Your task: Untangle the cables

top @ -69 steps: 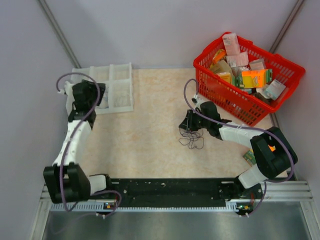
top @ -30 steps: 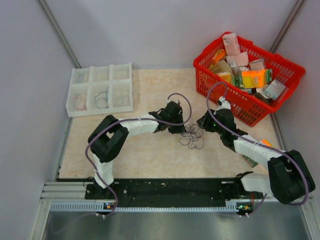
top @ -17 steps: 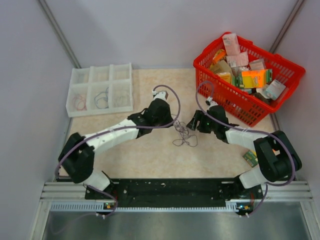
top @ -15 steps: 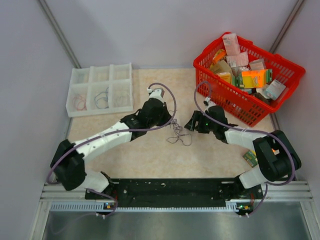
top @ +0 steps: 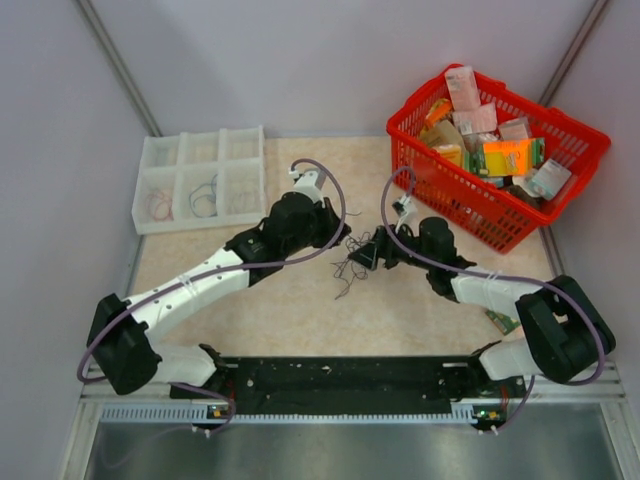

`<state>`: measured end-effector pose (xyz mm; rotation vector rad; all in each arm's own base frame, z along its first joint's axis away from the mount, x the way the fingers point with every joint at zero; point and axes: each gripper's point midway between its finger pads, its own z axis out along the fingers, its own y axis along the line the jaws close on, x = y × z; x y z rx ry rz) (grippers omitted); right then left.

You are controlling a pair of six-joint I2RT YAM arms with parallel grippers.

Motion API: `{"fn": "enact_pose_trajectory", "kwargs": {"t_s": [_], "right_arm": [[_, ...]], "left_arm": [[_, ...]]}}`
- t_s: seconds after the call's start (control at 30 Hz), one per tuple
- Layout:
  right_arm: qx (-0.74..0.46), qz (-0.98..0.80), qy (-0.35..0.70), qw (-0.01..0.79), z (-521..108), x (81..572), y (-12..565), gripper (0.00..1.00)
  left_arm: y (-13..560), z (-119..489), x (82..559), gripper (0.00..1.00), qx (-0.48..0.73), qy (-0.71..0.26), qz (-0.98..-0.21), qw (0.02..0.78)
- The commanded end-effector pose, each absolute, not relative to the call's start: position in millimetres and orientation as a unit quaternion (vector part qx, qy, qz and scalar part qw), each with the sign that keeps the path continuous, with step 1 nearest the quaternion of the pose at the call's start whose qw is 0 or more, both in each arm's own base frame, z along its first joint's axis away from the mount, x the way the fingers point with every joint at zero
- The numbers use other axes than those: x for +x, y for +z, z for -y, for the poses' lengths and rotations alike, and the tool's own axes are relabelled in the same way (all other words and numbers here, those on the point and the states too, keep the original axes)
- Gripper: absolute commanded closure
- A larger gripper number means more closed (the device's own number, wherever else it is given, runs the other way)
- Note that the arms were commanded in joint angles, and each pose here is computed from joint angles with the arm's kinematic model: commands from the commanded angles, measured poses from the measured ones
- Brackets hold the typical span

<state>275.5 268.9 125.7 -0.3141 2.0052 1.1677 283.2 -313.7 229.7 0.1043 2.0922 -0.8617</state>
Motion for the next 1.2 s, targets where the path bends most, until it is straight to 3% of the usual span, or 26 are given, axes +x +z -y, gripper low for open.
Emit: {"fn": "enact_pose_trajectory", "kwargs": {"t_s": [0.0, 0.03, 0.1, 0.17, 0.2, 0.33, 0.53, 0.73, 0.8, 0.97, 1.03, 1.1, 1.17], "right_arm": [[-0.147, -0.769, 0.456, 0.424, -277.0, 285.7, 145.9, 0.25], [-0.140, -0.774, 0.450, 0.422, -276.5, 288.5, 143.0, 0.30], [-0.115, -0.793, 0.428, 0.419, -270.2, 296.1, 133.4, 0.52], [-0.095, -0.804, 0.407, 0.423, -263.6, 302.3, 129.3, 0.89], [-0.087, -0.804, 0.400, 0.432, -260.1, 305.0, 130.9, 1.00], [-0.029, -0.820, 0.337, 0.462, -232.2, 315.7, 125.6, 1.00], [0.092, -0.855, 0.187, 0.475, -168.0, 330.5, 101.0, 1.00], [0.105, -0.883, 0.180, 0.422, -165.5, 335.7, 77.6, 1.00], [0.089, -0.885, 0.193, 0.414, -173.8, 335.8, 76.3, 0.91], [0.045, -0.884, 0.225, 0.407, -190.5, 335.7, 78.8, 0.85], [0.040, -0.879, 0.229, 0.416, -191.3, 335.2, 83.3, 0.85], [0.040, -0.880, 0.216, 0.420, -186.7, 335.0, 84.2, 0.92], [0.037, -0.881, 0.203, 0.426, -182.2, 336.3, 85.8, 0.89]], "left_arm": [[279.6, 334.3, 274.8, 1.00, 0.054, -0.424, -0.797, 0.427], [284.9, 333.9, 271.8, 1.00, 0.054, -0.431, -0.793, 0.427], [295.6, 331.1, 268.5, 1.00, 0.053, -0.439, -0.786, 0.432], [303.7, 327.3, 263.0, 1.00, 0.052, -0.448, -0.780, 0.435], [307.8, 326.5, 259.7, 1.00, 0.053, -0.454, -0.776, 0.435], [326.3, 304.1, 254.1, 1.00, 0.055, -0.430, -0.772, 0.464], [401.3, 199.9, 251.1, 1.00, 0.000, -0.298, -0.734, 0.611], [482.9, 87.9, 207.0, 1.00, -0.093, -0.251, -0.635, 0.724], [489.8, 73.4, 196.6, 1.00, -0.102, -0.250, -0.626, 0.732], [478.8, 70.9, 193.7, 1.00, -0.096, -0.239, -0.645, 0.719], [478.4, 72.9, 194.4, 1.00, -0.090, -0.237, -0.651, 0.716], [483.5, 69.1, 193.6, 1.00, -0.090, -0.229, -0.650, 0.719], [492.7, 63.8, 190.8, 1.00, -0.094, -0.229, -0.643, 0.725]]}}
